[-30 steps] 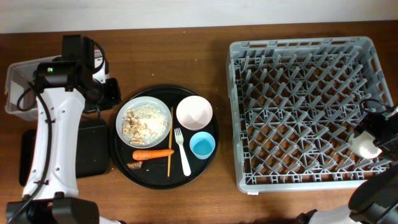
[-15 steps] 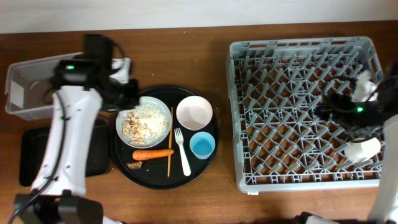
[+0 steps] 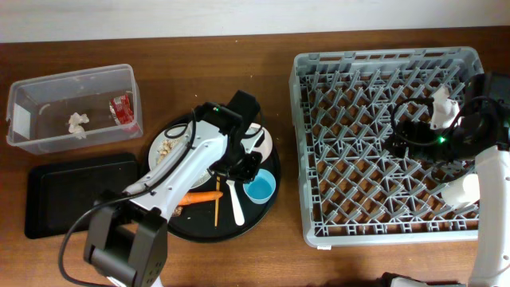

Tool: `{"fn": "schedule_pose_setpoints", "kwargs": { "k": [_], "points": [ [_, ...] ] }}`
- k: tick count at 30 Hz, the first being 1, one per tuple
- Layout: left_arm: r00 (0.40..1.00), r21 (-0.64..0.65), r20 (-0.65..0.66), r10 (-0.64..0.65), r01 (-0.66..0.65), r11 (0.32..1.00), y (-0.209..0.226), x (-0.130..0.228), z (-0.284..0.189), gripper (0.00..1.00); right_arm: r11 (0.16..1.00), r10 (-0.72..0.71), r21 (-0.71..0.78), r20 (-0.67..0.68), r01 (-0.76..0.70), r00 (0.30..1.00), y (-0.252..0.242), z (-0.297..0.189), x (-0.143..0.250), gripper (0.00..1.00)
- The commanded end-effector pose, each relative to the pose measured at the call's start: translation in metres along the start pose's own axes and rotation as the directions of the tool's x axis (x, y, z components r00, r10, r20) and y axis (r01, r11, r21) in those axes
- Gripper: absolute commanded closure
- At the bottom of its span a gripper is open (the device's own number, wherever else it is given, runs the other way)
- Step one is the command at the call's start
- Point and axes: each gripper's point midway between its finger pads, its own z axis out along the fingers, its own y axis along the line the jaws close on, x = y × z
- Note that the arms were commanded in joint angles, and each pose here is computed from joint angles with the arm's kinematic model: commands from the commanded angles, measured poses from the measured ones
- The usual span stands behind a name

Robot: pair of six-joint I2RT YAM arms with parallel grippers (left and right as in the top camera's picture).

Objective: Sort waste into correct bins and load items into the dishwasher rack
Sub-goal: 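Grasp the blue cup with the left gripper and lift it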

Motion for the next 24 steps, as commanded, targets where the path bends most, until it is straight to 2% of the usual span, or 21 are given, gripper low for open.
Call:
{"fn": "schedule_pose_setpoints", "kwargs": {
  "k": [1,3,4,8,12,15,21,22,23,24],
  "points": [
    [1.0,-0.003,-0.021,0.003,-0.003,1.0,0.001,0.003,0.008,0.85,1.0,-0.018,0.011,0.003,0.018,1.0,0.0,-0.001,-0.001,0.11],
    [1.0,-0.002,-0.016,0.005,-0.005,1.0,0.001,0.002,0.008,0.84,1.0,-0.018,0.011,0.003,0.017,1.0,0.0,-0.001,-0.001,0.11],
    [1.0,-0.002,-0.013,0.005,-0.005,1.0,0.001,0.001,0.008,0.8,1.0,-0.018,0.011,0.003,0.017,1.0,0.0,-0.001,-0.001,0.11],
    [1.0,-0.003,-0.02,0.004,-0.004,1.0,0.001,0.002,0.01,0.79,1.0,-0.018,0.011,0.003,0.017,1.0,0.0,-0.001,-0.001,0.11],
    [0.998,-0.009,-0.07,-0.004,0.003,1.0,0.004,0.003,0.028,0.75,1.0,-0.018,0.011,0.003,0.017,1.0,0.0,-0.001,-0.001,0.11],
    [0.999,-0.005,-0.039,0.001,-0.002,1.0,0.003,-0.007,0.025,1.0,1.0,-0.018,0.011,0.003,0.018,1.0,0.0,-0.001,-0.001,0.11],
    [0.981,0.025,0.18,-0.07,0.066,0.997,0.033,-0.052,-0.08,1.0,0.999,-0.019,0.035,0.003,0.019,1.0,-0.004,-0.001,-0.001,0.1],
    [0.968,0.086,0.236,-0.089,0.071,0.994,0.037,-0.058,-0.106,1.0,0.999,-0.02,0.034,0.006,0.02,1.0,-0.004,-0.001,-0.002,0.1],
    [0.955,0.203,0.285,-0.088,0.03,0.979,0.029,-0.065,-0.124,1.0,0.999,-0.023,0.029,0.013,0.023,1.0,-0.003,-0.001,-0.004,0.07],
    [0.933,0.393,0.356,-0.056,-0.095,0.915,0.007,-0.073,-0.146,1.0,0.999,-0.05,-0.021,0.02,0.05,0.999,0.005,-0.001,-0.006,0.06]
  ]
}}
